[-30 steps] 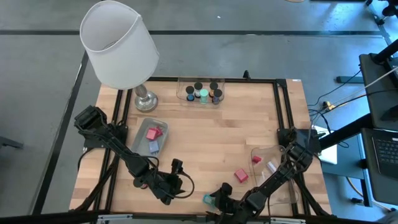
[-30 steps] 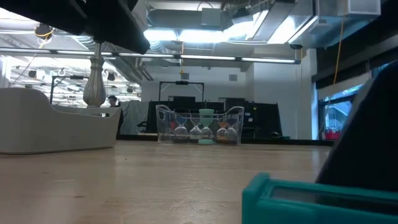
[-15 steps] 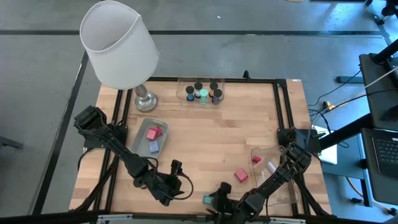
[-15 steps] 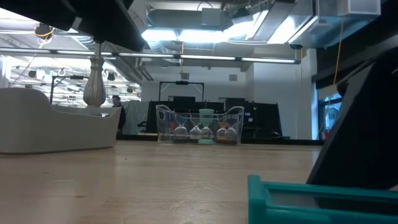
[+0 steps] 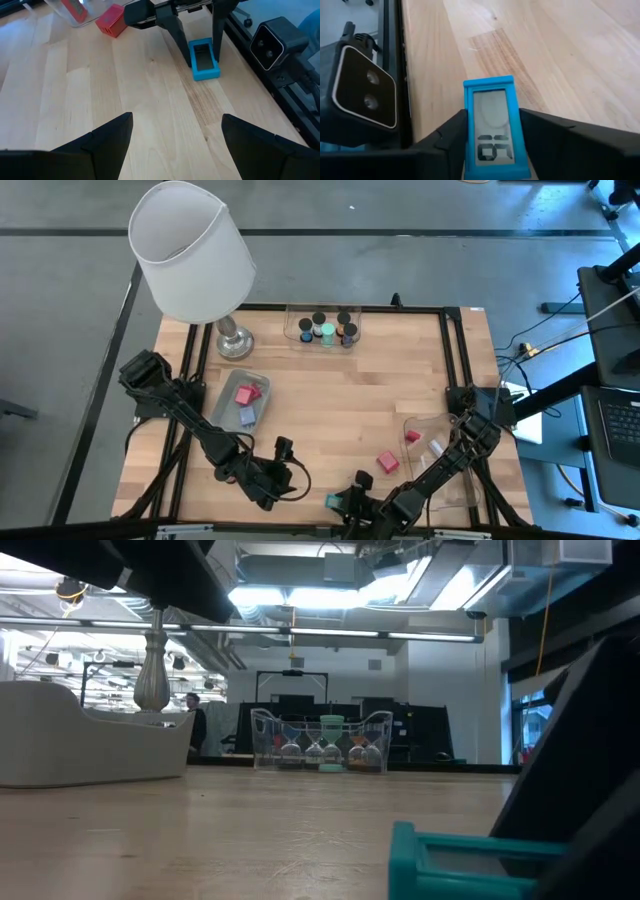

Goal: Pick & Place Office items
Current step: Put the blue digital timer into the bottom transparent bin

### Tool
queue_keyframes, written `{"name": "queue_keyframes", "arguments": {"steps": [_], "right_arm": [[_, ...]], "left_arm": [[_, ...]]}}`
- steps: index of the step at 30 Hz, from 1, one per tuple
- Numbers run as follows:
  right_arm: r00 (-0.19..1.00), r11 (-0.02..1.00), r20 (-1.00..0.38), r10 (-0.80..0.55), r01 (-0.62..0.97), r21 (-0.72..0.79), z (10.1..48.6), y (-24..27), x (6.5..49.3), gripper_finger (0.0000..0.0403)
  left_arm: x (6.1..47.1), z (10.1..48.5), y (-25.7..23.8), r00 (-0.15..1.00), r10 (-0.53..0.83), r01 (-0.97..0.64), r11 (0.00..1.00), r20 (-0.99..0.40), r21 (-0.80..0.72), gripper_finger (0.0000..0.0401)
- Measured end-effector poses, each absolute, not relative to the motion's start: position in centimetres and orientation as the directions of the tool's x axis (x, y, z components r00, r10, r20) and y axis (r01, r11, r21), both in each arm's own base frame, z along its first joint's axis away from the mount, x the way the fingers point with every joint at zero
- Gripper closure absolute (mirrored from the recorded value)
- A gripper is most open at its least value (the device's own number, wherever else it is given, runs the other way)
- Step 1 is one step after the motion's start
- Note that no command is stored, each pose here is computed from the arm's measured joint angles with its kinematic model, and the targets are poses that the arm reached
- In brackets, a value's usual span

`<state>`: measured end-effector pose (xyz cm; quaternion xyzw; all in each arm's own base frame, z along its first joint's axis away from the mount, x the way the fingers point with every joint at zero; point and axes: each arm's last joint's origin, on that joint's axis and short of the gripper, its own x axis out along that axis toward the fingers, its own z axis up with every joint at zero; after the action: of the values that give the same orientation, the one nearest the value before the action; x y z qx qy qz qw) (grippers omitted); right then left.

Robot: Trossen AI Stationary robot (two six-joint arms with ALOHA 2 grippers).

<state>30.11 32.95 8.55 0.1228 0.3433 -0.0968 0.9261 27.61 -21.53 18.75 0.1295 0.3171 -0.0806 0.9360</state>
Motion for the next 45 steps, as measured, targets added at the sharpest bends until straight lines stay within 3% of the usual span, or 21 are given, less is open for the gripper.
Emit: {"name": "queue_keyframes", "arguments": {"steps": [2,9,13,20,33,40,45], "right_arm": [[0.747,0.95,-0.658,-0.093,0.264,0.166,8.6,33.0,30.1,0.0255],[0.749,0.947,-0.659,-0.075,0.261,0.189,9.8,33.0,29.8,0.0255],[0.778,0.941,-0.627,-0.033,0.236,0.243,13.2,33.0,29.7,0.0241],[0.764,0.96,-0.642,-0.054,0.216,0.176,18.8,31.1,28.2,0.0254],[0.613,0.947,-0.762,-0.206,0.322,0.003,26.4,25.7,21.4,0.025],[0.395,0.882,-0.839,-0.374,0.431,-0.19,26.8,23.9,17.2,0.0249],[0.3,0.839,-0.859,-0.416,0.49,-0.235,26.0,23.7,14.9,0.0249]], "left_arm": [[27.6,18.8,-21.5,0.788,-0.064,0.228,0.954,-0.613,0.195,0.0098],[27.7,18.8,-21.5,0.788,-0.062,0.227,0.954,-0.612,0.195,0.0098],[27.7,18.8,-21.5,0.797,-0.048,0.212,0.956,-0.602,0.204,0.0098],[28.1,19.5,-21.4,0.857,0.03,0.12,0.96,-0.515,0.255,0.0098],[29.4,22.2,-21.7,0.96,0.153,-0.077,0.949,-0.234,0.307,0.0098],[30.5,23.4,-20.6,0.968,0.211,-0.152,0.926,-0.139,0.345,0.0098],[31.3,23.4,-19.3,0.959,0.248,-0.187,0.917,-0.135,0.353,0.0098]]}}
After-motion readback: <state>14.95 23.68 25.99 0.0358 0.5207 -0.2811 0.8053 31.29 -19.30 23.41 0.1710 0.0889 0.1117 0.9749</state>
